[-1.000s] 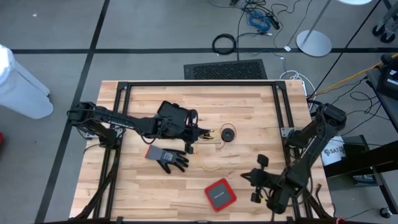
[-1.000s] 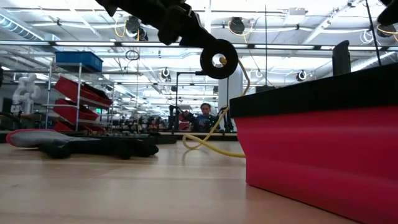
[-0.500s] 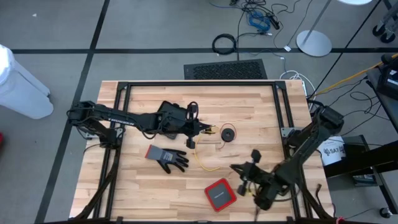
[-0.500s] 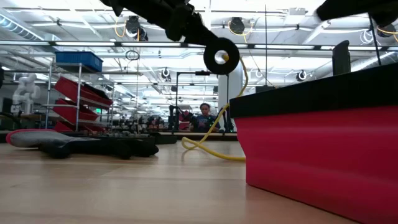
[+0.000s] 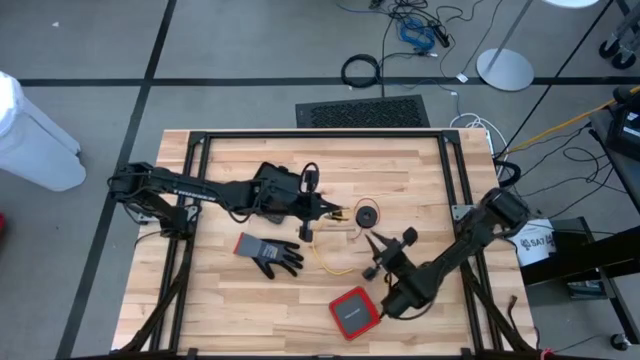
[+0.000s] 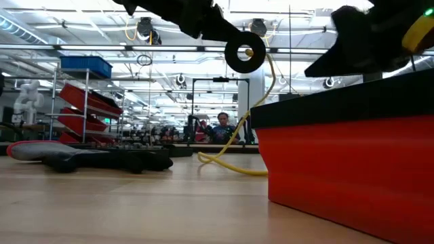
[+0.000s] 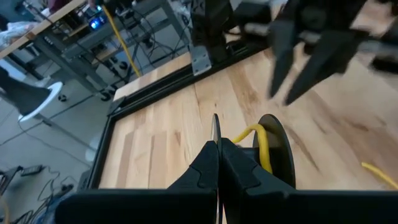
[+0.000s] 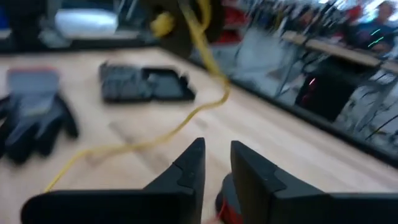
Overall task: Coil cords
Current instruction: Coil the yellow wire onto the spool
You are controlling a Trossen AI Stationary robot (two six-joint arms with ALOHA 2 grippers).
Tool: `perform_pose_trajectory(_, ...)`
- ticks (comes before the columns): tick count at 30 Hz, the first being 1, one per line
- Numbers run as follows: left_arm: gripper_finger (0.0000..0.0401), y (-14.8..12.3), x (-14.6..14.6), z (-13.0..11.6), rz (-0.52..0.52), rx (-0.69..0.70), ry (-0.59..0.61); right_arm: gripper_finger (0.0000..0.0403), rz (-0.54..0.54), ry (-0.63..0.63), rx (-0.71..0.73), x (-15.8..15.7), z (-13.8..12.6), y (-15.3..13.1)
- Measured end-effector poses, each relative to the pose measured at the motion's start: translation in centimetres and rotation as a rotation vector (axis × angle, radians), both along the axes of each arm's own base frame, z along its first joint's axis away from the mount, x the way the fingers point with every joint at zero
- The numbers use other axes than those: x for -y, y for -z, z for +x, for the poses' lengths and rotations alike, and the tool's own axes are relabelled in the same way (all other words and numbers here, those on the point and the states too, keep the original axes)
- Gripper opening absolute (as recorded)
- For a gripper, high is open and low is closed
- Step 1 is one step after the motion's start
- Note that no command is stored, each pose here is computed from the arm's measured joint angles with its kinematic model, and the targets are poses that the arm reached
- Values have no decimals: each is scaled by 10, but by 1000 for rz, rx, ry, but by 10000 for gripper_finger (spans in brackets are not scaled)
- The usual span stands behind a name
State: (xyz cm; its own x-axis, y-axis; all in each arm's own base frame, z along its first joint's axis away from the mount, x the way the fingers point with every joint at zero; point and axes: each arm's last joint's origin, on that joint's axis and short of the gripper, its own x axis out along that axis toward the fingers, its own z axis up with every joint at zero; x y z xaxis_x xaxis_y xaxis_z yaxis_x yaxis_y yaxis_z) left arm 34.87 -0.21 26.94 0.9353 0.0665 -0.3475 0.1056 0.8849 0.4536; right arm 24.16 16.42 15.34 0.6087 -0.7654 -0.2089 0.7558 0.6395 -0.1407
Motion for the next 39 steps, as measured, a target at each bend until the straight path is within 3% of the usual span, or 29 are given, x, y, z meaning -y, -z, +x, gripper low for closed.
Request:
perform_pose_trajectory(7, 0, -8, 1, 0, -8, 61, 23, 80, -47, 95, 50, 21, 14, 14)
perform_pose_trajectory(17, 0, -33, 3, -10, -23, 175, 79, 82, -88, 108, 187, 28, 19, 14)
perform_pose_trajectory(39, 0, -42, 5, -15, -64, 222, 140, 115, -95, 107, 185, 26, 22, 15)
